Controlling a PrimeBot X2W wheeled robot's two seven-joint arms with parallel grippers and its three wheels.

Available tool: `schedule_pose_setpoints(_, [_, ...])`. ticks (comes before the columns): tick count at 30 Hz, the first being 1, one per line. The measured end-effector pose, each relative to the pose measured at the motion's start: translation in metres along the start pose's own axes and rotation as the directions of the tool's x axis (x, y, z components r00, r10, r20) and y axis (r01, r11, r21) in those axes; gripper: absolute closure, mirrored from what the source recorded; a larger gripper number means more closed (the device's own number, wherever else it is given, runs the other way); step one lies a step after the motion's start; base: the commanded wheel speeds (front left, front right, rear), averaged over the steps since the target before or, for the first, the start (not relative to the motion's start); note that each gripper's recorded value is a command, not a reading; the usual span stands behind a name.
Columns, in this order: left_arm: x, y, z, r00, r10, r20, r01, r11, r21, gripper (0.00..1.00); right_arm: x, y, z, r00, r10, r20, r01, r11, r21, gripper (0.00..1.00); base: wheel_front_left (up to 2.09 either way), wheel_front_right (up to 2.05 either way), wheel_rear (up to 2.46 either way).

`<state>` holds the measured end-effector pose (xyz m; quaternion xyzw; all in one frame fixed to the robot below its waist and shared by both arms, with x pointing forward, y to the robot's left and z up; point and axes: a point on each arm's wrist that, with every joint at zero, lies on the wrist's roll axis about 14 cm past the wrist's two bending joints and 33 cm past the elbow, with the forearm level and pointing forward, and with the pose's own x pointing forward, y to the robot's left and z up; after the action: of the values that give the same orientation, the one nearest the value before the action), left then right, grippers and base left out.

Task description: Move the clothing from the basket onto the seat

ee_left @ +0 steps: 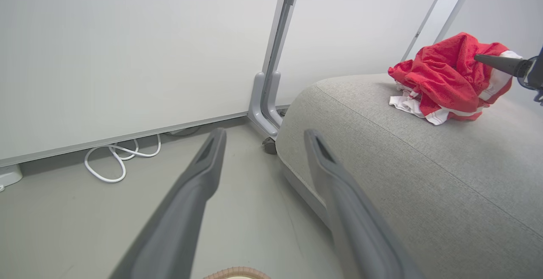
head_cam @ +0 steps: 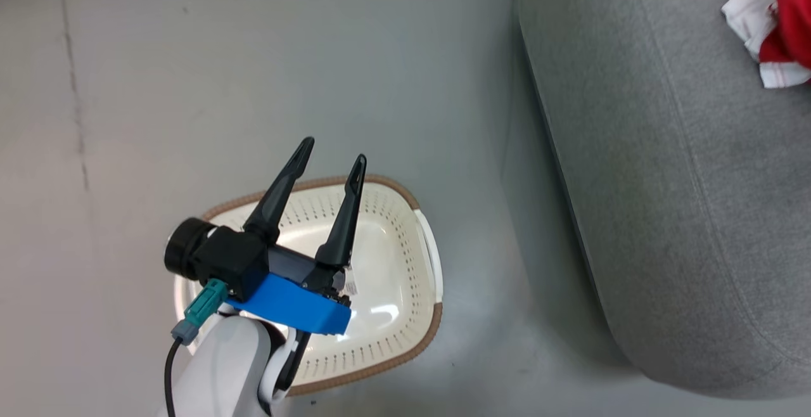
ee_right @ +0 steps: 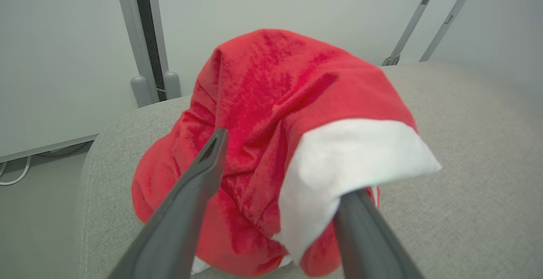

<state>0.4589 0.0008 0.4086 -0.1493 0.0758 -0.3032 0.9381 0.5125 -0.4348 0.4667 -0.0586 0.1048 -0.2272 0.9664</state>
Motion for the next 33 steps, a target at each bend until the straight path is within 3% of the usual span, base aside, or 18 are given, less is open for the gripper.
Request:
schedule_pose_setpoints(18, [-0.096,-0.010,0.059,0.970,0.209,0.127,-0.206,0.978,-0.034,0.00,-0.108,0.055,0.032,0.966,0.251,0.060,-0.251,0.968,-0.011,0.00,0.00,0.00,0.00])
schedule_pose_setpoints(33, [-0.179,0.028,0.076,0.875,0.435,0.214,-0.436,0.899,-0.044,0.00,-0.198,0.139,0.050,0.872,0.443,0.211,-0.461,0.886,0.046,0.00,0.00,0.00,0.00])
